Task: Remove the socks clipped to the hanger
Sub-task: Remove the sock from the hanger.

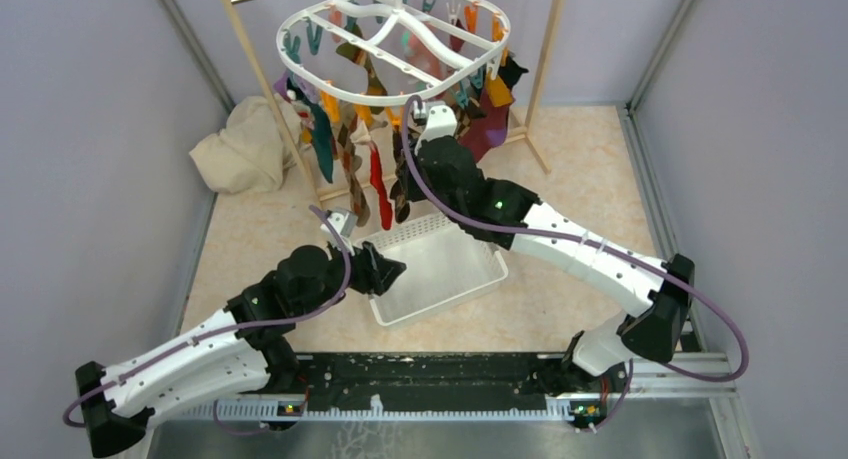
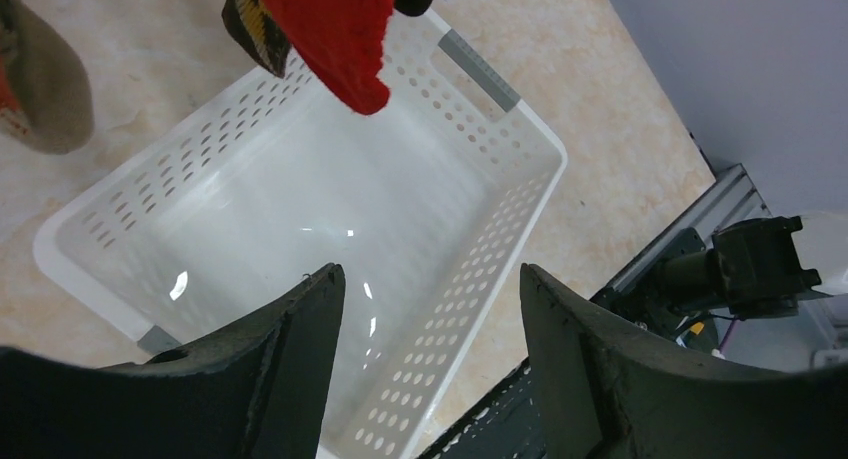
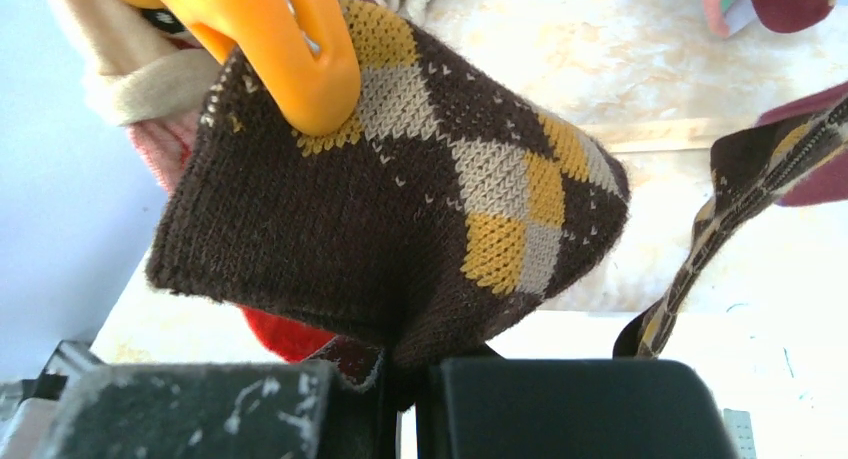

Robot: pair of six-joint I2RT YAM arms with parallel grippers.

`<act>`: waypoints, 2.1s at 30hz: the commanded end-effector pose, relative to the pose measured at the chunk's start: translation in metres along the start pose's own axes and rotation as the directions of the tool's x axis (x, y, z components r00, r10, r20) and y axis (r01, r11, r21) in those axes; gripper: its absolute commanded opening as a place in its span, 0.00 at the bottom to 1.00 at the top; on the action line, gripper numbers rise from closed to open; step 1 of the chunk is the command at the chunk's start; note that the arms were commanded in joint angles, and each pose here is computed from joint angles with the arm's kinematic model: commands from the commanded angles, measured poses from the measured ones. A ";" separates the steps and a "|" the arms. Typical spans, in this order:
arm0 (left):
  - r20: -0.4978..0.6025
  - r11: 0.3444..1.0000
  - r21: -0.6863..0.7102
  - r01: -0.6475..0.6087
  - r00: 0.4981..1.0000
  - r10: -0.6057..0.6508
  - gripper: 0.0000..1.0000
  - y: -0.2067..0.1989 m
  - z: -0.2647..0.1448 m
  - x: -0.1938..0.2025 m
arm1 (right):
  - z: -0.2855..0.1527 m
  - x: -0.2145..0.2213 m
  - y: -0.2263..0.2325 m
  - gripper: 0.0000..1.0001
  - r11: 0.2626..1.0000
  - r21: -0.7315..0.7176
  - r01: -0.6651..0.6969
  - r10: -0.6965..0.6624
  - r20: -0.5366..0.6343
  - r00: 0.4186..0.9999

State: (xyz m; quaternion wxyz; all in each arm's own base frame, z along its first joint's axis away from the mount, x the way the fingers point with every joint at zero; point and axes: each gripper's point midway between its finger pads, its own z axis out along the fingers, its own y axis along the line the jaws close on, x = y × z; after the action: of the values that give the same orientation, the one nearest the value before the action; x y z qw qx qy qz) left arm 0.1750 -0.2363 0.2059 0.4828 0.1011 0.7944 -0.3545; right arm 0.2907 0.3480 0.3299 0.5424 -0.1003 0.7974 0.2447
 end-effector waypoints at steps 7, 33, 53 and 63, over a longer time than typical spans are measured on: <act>0.082 0.999 -0.036 0.012 0.997 -0.010 0.70 0.002 0.007 -0.013 | -0.038 -0.037 0.022 0.00 0.988 -0.147 -0.037 0.036 -0.005 0.999; 0.211 0.992 -0.110 -0.067 0.973 0.089 0.17 -0.007 0.064 -0.030 | -0.055 -0.033 0.016 0.00 0.980 -0.187 -0.070 0.065 -0.032 0.997; 0.250 0.976 -0.175 -0.129 0.953 0.171 0.63 0.001 0.061 -0.029 | -0.049 -0.024 0.014 0.00 0.971 -0.220 -0.097 0.085 -0.063 0.994; 0.300 0.945 -0.282 -0.163 0.921 0.248 0.60 0.018 0.064 -0.038 | -0.055 -0.029 0.016 0.00 0.968 -0.232 -0.094 0.081 -0.067 0.994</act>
State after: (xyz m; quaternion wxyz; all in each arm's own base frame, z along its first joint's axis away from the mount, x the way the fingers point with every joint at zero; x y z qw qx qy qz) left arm 0.2416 -0.2678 0.2036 0.6241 0.0765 0.7425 -0.2310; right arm 0.2521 0.3350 0.3367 0.4648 -0.1469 0.8107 0.3243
